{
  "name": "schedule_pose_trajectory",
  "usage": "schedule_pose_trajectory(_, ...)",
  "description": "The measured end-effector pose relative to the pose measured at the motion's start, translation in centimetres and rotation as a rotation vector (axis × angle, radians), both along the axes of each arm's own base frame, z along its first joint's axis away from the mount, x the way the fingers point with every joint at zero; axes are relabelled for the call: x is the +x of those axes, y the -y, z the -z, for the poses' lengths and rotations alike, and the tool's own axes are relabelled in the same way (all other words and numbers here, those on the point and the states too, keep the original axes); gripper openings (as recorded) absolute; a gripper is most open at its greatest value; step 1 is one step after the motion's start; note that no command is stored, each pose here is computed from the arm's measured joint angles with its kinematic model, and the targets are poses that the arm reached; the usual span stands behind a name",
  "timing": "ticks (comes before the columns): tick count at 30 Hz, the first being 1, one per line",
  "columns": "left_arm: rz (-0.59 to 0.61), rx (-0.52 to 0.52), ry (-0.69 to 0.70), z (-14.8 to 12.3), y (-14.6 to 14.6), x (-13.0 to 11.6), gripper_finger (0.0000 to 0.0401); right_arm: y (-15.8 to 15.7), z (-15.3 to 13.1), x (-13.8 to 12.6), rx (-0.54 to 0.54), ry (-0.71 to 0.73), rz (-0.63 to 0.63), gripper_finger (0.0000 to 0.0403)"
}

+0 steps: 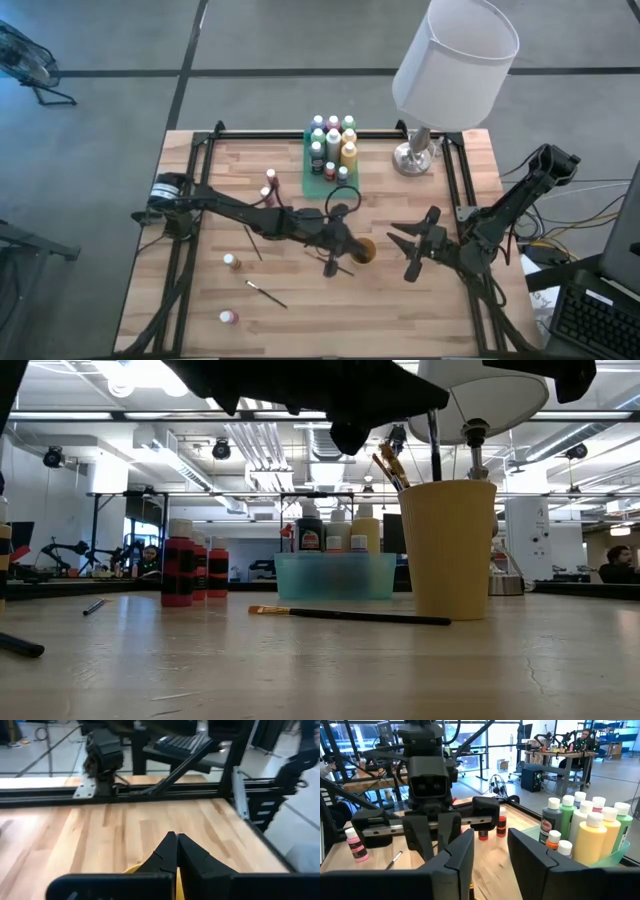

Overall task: Pick & Place Paint Supplies
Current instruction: Put the silver paintbrush into the yellow cup

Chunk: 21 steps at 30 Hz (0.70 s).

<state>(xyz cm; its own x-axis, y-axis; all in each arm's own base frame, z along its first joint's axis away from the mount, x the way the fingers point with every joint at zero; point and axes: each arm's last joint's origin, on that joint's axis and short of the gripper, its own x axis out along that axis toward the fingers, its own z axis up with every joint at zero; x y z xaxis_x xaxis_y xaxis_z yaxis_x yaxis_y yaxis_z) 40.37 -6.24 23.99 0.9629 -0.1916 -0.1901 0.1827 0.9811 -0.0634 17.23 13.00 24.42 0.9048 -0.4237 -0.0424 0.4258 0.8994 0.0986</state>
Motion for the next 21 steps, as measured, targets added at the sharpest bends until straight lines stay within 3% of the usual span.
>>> schedule_pose_trajectory(12,-0.013,0.013,-0.066,0.64,-0.08,-0.14,0.0006,0.00,0.00,0.00,0.000,0.000,-0.001,0.0091)
schedule_pose_trajectory(21,0.002,0.021,-0.068,0.52,-0.01,-0.09,0.0081,0.00,0.01,0.00,-0.002,-0.002,-0.001,0.0075)
